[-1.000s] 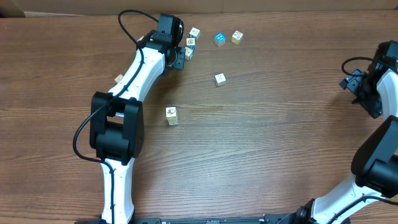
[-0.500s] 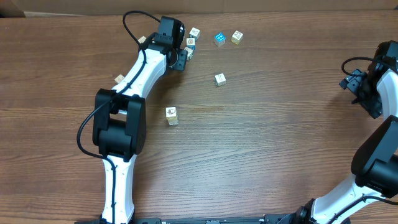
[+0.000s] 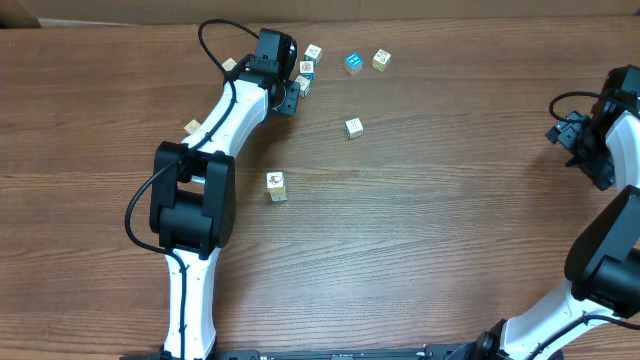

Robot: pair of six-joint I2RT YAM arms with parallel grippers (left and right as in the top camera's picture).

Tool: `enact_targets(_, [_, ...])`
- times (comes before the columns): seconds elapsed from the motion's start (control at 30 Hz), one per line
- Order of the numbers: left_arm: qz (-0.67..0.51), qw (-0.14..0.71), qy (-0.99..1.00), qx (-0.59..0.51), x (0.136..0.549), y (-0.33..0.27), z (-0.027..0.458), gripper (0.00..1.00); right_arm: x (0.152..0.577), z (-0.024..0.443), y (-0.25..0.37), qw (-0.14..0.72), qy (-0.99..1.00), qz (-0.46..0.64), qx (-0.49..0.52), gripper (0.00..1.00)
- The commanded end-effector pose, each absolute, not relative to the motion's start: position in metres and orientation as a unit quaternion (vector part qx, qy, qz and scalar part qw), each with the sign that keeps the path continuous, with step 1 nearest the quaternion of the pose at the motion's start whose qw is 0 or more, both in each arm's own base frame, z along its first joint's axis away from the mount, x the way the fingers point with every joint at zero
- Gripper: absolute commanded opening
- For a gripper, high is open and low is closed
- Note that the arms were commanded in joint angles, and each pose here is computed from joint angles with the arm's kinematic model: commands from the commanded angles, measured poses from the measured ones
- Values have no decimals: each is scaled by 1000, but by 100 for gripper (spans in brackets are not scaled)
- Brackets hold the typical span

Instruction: Form a tower

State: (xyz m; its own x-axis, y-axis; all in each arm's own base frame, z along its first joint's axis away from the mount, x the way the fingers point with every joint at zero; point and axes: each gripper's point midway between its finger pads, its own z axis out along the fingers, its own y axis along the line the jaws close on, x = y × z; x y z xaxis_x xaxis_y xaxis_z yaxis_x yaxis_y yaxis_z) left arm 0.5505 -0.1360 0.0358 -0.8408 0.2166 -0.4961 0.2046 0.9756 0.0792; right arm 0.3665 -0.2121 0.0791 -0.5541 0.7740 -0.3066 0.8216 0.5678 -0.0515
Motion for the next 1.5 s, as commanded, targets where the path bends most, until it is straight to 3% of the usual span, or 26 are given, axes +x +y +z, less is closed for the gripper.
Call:
enact_targets(0.0, [21, 244, 963, 114, 545, -129, 20, 46, 371, 96, -217, 150, 872, -98, 456, 100])
enact_targets(0.4, [30, 238, 964, 112, 542, -125, 17, 28, 371, 96, -218, 150, 872, -98, 456, 100])
enact_targets(0.7, [100, 205, 970, 88, 523, -96, 33, 23, 371, 96, -217, 150, 872, -98, 456, 100])
enact_targets(1.03, [29, 140, 989, 43, 483, -103, 47, 34, 371, 96, -217, 150, 872, -98, 456, 100])
enact_targets(1.47, [10, 136, 991, 1, 487, -94, 42, 47, 371, 96, -217, 150, 872, -98, 456, 100])
